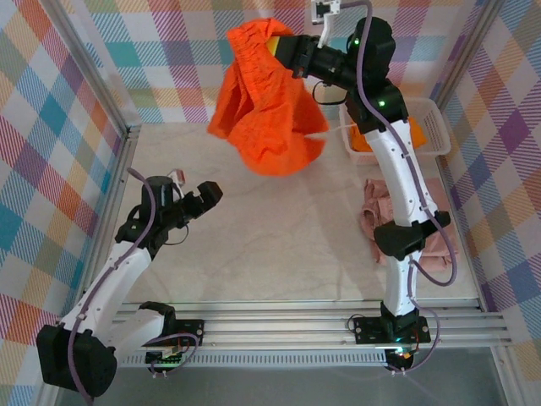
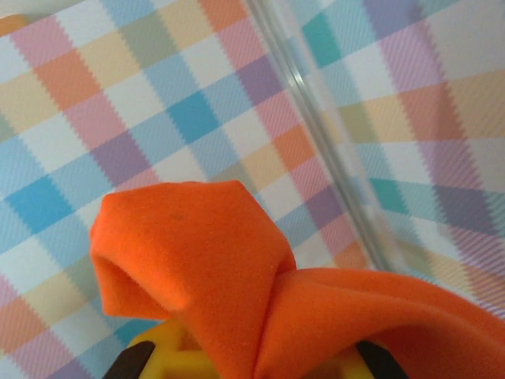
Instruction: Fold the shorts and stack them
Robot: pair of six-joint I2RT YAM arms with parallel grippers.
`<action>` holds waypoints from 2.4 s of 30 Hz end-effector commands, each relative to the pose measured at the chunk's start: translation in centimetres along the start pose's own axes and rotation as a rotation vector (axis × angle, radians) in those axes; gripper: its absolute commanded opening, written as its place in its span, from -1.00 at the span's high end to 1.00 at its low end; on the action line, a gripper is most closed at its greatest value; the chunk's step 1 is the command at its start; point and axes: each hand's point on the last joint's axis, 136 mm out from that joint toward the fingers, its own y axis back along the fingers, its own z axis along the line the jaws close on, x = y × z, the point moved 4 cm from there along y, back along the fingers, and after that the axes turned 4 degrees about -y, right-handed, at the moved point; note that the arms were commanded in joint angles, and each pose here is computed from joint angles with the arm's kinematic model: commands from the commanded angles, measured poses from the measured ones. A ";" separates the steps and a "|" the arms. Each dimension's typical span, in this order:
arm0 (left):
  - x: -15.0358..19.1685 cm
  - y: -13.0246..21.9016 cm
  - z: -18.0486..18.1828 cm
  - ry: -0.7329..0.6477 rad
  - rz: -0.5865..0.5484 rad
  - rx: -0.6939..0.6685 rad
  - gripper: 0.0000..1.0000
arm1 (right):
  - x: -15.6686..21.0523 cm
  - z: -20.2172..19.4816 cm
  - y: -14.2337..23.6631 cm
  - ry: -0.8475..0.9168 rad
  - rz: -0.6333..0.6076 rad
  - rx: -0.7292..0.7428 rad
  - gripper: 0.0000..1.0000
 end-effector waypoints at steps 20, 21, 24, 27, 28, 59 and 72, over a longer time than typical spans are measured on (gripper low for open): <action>0.1 1.5 1.7 0.057 -0.090 -0.097 -1.00 | 26.0 -11.0 13.9 0.092 0.429 0.390 0.19; 0.2 1.0 1.6 0.071 -0.070 -0.093 -1.00 | 26.8 -11.0 15.0 0.099 0.436 0.423 0.08; 0.5 -0.6 1.3 0.096 0.000 -0.073 -1.00 | 28.0 -11.2 17.5 0.119 0.438 0.538 -0.46; 0.8 -2.8 1.1 0.110 0.086 -0.071 -1.00 | 28.0 -11.2 18.7 0.113 0.449 0.627 -0.73; 0.8 -3.5 1.2 0.117 0.107 -0.081 -1.00 | 27.8 -11.2 18.9 0.105 0.449 0.657 -0.76; 0.7 -19.4 2.9 0.295 0.310 -0.067 0.22 | 47.9 -9.7 21.8 -0.516 0.685 1.181 -0.89; -4.3 -15.4 -0.6 0.180 0.179 -0.045 1.00 | 45.2 -12.8 17.5 -0.347 0.748 1.198 0.78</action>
